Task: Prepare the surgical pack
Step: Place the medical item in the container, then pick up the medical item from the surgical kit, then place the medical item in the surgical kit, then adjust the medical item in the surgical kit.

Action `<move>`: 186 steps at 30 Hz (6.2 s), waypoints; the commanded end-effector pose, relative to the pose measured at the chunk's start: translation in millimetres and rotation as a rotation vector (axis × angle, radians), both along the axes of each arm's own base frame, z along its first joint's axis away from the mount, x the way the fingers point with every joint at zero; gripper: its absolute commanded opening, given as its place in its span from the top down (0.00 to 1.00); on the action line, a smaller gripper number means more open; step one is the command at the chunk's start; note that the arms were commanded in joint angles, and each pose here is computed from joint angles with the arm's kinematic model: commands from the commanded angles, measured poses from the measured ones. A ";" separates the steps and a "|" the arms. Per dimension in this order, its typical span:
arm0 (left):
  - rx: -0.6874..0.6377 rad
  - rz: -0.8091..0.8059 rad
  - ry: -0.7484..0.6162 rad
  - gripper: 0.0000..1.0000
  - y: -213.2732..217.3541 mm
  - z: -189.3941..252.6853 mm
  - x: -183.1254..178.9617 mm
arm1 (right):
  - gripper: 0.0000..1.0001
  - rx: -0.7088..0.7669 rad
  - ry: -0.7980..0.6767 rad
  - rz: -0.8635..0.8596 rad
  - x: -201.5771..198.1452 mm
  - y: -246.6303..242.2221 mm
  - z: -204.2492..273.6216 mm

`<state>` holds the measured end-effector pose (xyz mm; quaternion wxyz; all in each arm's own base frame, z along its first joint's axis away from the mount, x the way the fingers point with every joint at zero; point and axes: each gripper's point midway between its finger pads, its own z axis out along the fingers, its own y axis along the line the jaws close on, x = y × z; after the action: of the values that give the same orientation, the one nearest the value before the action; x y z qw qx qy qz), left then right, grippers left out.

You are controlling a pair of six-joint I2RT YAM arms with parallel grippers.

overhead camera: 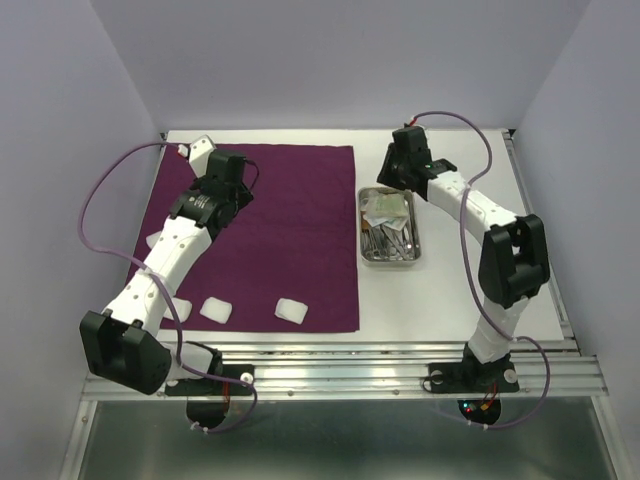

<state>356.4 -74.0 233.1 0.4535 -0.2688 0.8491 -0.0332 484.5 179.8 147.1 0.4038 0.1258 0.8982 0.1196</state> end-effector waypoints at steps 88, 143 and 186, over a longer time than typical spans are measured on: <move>0.050 0.057 0.166 0.55 77.5 -50.9 -53.8 | 0.90 0.338 0.196 0.063 -155.8 183.5 -73.1; 0.069 0.205 0.094 0.49 112.2 46.5 -86.2 | 0.37 0.165 0.127 1.202 -293.9 434.9 -107.7; 0.067 0.190 0.095 0.50 110.3 34.8 -85.1 | 0.99 0.154 0.043 1.031 -279.0 403.1 -42.2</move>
<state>272.2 33.4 260.4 0.4054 -0.3334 0.8496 0.0520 189.0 584.1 48.7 0.1950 -0.3336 0.8490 0.3604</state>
